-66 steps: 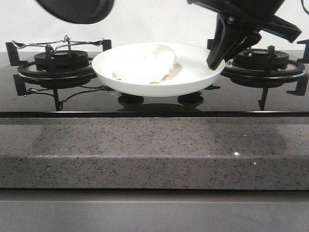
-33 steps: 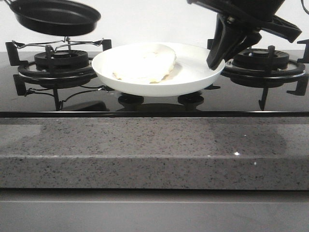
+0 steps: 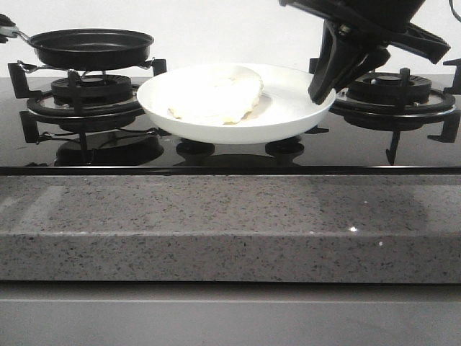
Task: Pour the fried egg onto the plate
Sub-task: 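Return the empty pan to its burner with the left gripper and release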
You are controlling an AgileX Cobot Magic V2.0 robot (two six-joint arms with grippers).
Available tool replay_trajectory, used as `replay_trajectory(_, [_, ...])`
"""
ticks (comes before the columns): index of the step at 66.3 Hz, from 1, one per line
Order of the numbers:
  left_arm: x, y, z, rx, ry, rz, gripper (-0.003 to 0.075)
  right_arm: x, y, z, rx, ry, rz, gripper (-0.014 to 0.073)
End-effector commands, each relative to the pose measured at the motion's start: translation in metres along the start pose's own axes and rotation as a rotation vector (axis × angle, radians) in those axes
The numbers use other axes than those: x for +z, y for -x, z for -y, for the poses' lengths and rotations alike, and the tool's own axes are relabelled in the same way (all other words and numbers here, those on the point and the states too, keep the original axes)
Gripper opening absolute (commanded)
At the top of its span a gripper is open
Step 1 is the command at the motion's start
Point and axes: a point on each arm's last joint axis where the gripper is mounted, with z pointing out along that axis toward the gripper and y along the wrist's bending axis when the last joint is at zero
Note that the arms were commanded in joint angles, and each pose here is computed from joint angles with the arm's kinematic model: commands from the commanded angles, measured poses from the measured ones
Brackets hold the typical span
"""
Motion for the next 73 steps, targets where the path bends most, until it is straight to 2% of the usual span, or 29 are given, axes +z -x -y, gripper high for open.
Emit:
replay_trajectory(1, [-0.011, 0.005, 0.034, 0.026, -0.094, 0.028, -0.0009, -0.017, 0.008, -0.006, -0.016, 0.022, 0.082, -0.0111])
replay_trajectory(8, [-0.013, 0.007, 0.033, 0.025, -0.091, 0.035, 0.0090, -0.017, 0.008, -0.006, -0.016, 0.022, 0.082, -0.0111])
replay_trajectory(21, [-0.017, 0.008, 0.032, 0.026, -0.099, 0.034, 0.0426, -0.017, 0.008, -0.006, -0.016, 0.022, 0.082, -0.0111])
replay_trajectory(29, [-0.021, 0.009, 0.031, 0.033, -0.104, 0.031, 0.0566, -0.017, 0.008, -0.006, -0.016, 0.022, 0.082, -0.0111])
replay_trajectory(42, [-0.036, 0.016, 0.032, 0.114, -0.043, -0.003, 0.0575, -0.017, 0.008, -0.006, -0.016, 0.022, 0.082, -0.0111])
replay_trajectory(54, [-0.066, 0.023, 0.047, 0.207, 0.033, 0.012, 0.0575, -0.017, 0.008, -0.006, -0.016, 0.022, 0.082, -0.0111])
replay_trajectory(63, [-0.085, 0.021, 0.068, 0.283, 0.130, 0.012, 0.0573, -0.017, 0.008, -0.006, -0.016, 0.022, 0.082, -0.0111])
replay_trajectory(73, [-0.100, 0.006, 0.103, 0.424, 0.289, 0.013, 0.0573, -0.017, 0.008, -0.006, -0.016, 0.022, 0.082, -0.0111])
